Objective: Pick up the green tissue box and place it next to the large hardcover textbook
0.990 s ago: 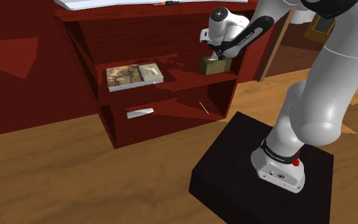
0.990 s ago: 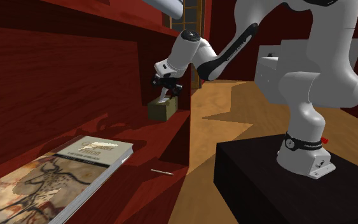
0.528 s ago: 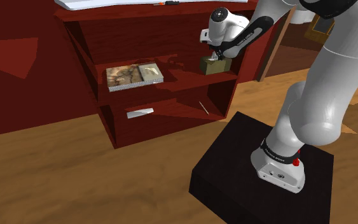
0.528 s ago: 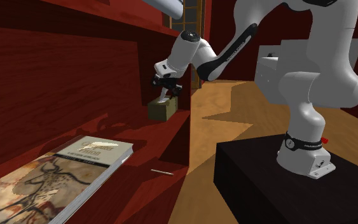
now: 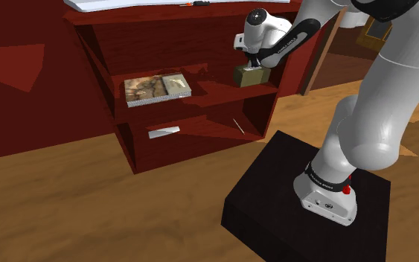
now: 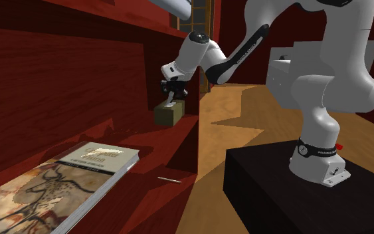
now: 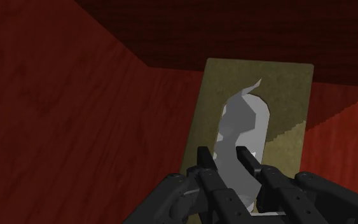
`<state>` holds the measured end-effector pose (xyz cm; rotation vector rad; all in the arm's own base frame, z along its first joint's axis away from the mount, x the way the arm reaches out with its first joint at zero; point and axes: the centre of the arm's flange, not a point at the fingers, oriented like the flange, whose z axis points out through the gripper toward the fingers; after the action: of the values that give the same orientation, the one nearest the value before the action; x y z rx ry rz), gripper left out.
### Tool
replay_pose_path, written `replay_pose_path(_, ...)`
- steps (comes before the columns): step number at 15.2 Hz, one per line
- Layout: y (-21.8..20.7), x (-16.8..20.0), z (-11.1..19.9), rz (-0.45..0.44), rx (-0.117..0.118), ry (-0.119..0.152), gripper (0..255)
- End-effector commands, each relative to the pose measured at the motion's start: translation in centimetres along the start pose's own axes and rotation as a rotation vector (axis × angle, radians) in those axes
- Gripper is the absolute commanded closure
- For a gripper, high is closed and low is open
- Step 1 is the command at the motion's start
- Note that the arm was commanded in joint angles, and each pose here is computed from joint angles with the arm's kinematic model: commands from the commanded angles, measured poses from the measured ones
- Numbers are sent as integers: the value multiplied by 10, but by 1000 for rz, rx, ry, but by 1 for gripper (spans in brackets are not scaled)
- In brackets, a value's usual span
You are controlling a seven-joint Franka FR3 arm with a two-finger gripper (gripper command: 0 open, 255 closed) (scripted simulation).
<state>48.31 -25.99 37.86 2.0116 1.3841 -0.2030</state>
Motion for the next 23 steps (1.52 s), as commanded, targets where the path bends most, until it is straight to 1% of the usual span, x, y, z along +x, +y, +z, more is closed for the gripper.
replay_pose_path(1,-1,-1,1,1,4,-2,255)
replay_pose_path(2,-1,-1,2,1,4,-2,255)
replay_pose_path(22,45,-51,-78,1,4,-2,255)
replay_pose_path(23,-16,-10,-35,-94,126,18,255)
